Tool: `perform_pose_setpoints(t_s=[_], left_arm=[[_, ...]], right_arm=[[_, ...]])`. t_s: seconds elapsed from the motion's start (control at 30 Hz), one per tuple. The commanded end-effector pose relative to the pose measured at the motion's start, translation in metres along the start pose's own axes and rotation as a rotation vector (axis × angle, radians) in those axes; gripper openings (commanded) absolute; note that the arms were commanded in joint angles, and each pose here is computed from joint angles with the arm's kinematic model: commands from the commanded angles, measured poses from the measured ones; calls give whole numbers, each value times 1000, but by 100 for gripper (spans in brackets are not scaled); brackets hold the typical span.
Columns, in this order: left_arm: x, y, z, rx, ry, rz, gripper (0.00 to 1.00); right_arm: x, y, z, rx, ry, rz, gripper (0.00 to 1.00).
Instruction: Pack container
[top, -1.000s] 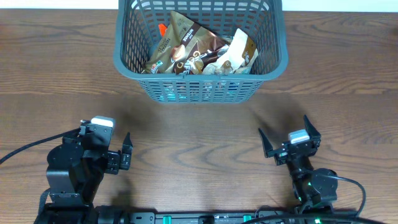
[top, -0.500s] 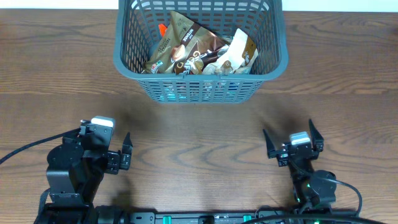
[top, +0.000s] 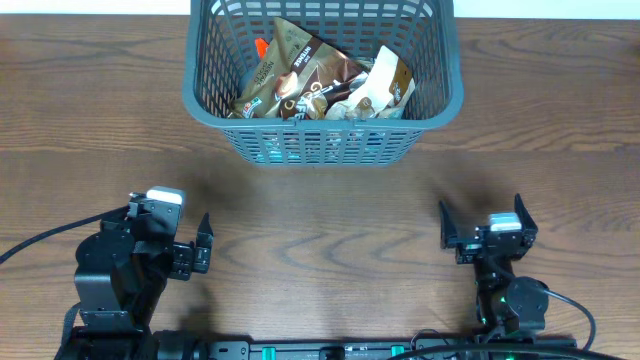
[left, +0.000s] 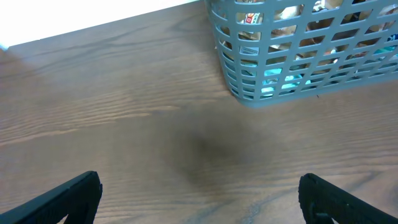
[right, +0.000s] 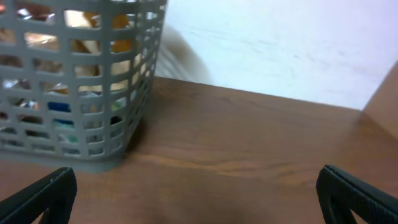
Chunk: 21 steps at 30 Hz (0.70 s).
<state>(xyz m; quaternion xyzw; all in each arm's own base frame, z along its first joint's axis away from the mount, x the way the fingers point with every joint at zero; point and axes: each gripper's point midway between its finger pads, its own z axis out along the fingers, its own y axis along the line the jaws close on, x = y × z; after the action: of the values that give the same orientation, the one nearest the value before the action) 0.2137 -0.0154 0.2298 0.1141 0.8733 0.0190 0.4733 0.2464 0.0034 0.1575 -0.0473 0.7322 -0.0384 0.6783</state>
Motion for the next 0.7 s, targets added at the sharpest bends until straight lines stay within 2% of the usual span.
perform_pose_setpoints(t_s=[0.0,0.2,0.67], left_arm=[[-2,0,-1,-5,-8,13,98],[-2,0,-1,-5,-8,13,98],[-2,0,-1,-5,-8,13,98]], right_arm=[[1,-18,-1,97,-4,130,99],[1,-36,-4,203,-21,249,99],[0,-34,-3,194,-22,248,99]])
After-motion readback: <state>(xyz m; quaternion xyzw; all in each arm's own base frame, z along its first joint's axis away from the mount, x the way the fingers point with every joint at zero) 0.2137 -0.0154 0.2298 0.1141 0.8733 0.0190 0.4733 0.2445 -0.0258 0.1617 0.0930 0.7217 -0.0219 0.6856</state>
